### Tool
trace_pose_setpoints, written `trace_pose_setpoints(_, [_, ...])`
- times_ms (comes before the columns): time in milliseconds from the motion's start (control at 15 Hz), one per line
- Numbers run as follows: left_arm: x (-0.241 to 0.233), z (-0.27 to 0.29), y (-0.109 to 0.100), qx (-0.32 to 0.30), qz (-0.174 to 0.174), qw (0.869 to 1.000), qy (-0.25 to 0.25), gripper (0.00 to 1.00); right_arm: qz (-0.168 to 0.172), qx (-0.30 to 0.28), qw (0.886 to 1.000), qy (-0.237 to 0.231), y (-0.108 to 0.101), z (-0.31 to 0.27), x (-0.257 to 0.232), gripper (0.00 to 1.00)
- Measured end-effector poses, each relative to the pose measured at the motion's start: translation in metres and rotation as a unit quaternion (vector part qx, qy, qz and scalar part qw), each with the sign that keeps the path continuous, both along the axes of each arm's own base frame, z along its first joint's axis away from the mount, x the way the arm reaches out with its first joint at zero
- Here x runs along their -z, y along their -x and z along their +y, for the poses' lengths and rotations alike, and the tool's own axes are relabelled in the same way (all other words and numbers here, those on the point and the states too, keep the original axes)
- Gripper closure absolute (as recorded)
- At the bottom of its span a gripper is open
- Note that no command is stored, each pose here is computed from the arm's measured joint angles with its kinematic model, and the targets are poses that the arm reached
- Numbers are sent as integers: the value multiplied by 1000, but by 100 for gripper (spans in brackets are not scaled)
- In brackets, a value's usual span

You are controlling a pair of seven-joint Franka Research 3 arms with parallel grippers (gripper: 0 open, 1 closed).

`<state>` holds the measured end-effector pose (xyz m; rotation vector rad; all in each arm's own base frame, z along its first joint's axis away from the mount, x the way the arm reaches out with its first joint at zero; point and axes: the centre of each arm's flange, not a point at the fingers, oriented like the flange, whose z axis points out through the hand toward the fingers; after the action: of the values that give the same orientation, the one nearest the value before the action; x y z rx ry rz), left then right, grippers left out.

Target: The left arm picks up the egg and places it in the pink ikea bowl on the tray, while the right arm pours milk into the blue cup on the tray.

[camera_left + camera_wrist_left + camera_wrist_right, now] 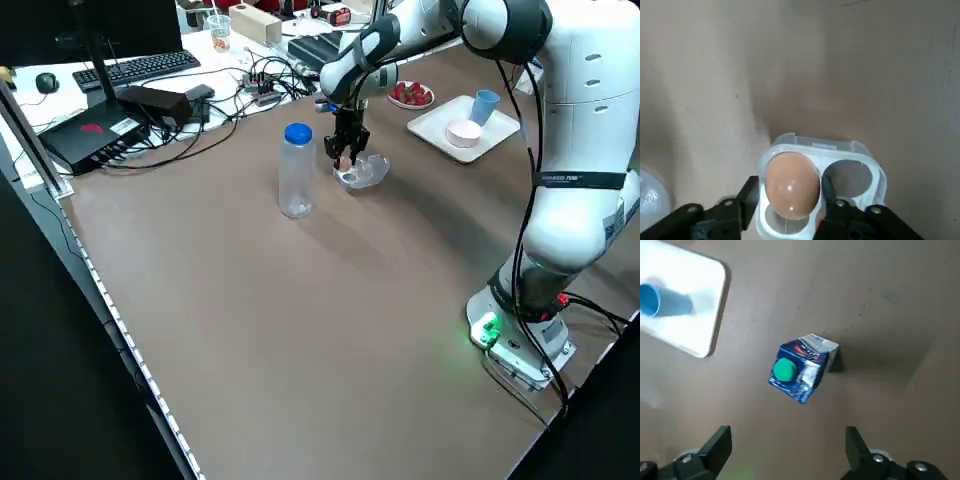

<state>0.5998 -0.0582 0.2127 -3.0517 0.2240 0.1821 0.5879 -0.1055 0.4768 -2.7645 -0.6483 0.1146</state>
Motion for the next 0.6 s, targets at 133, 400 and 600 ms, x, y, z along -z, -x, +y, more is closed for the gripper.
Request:
trace_pose_setpoints(133, [-1,0,0,-3,-1,1000,0,49,-18,-46,998,-42,-1,-21,15,0])
trace_pose_setpoints(400, [-1,-2,-1,-7,-3,1000,-1,52,-66,-128,982,-122,-2,-59,52,0])
trace_pose_setpoints(600, [-3,-3,-2,-7,-4,1000,-1,52,-113,-198,959,-169,-2,-83,81,0])
